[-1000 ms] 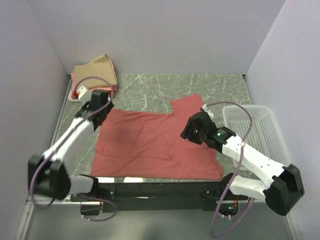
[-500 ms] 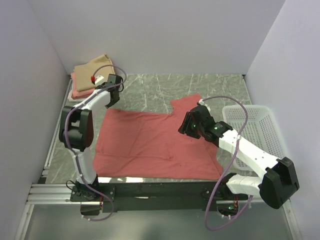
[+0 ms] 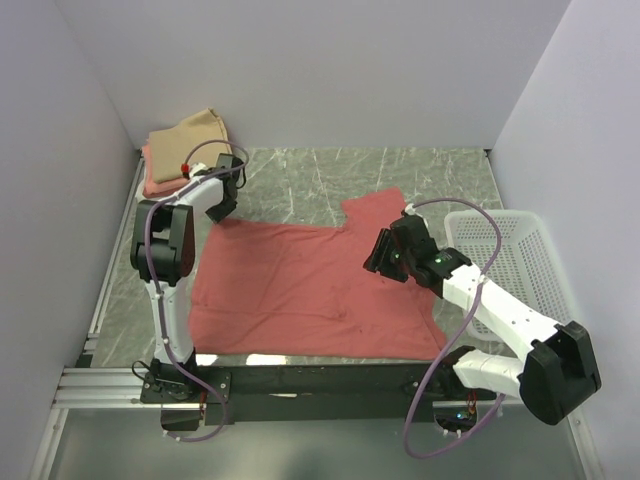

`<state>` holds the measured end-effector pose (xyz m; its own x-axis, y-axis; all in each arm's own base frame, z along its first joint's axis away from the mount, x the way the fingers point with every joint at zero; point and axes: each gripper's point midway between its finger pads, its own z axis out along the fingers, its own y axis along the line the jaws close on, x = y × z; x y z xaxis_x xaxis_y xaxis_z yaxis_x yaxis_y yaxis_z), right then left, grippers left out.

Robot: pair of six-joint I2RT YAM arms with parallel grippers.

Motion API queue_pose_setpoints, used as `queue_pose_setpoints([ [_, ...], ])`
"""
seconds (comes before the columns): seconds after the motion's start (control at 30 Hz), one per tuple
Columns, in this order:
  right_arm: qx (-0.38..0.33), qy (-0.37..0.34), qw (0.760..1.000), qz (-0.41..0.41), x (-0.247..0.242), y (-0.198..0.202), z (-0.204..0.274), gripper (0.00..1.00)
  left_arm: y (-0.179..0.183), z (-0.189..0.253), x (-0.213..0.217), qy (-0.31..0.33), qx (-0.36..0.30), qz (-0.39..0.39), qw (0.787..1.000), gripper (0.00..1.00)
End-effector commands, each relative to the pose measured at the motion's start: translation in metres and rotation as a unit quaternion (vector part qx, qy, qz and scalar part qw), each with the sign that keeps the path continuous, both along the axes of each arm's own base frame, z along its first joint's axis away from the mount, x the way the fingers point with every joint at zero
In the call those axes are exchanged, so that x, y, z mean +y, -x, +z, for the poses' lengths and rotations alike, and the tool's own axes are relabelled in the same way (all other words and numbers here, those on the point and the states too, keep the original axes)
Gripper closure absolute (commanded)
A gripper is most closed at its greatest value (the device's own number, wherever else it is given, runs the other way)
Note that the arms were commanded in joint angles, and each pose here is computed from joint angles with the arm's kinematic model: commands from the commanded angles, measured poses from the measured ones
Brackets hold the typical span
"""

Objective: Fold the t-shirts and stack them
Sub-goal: Fold the tshirt

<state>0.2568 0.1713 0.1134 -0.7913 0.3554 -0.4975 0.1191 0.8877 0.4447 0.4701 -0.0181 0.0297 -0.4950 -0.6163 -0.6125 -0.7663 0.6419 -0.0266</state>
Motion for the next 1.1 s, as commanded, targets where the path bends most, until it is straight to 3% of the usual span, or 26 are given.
queue_pose_setpoints([
  [0.0,-0.024,-0.01,1.0,0.004,0.0,-0.004,0.009,0.44,-0.009,0.003,-0.001,0.014,-0.01,0.01,1.0,0.67],
  [0.3,-0.014,0.006,1.0,-0.011,-0.01,-0.023,0.002,0.44,-0.008,-0.005,0.013,0.036,-0.008,0.012,0.999,0.99],
  [0.53,-0.016,0.02,0.999,-0.028,-0.009,-0.062,0.006,0.44,-0.005,0.006,0.038,0.037,-0.022,0.023,0.999,0.99],
  [0.83,-0.041,0.047,0.995,-0.072,-0.022,-0.168,0.019,0.44,-0.005,0.009,0.055,0.037,-0.023,0.026,0.999,0.99],
  [1.07,-0.016,0.087,0.989,-0.12,-0.06,-0.241,0.005,0.44,-0.008,0.01,0.049,0.054,-0.028,0.019,0.998,0.99],
])
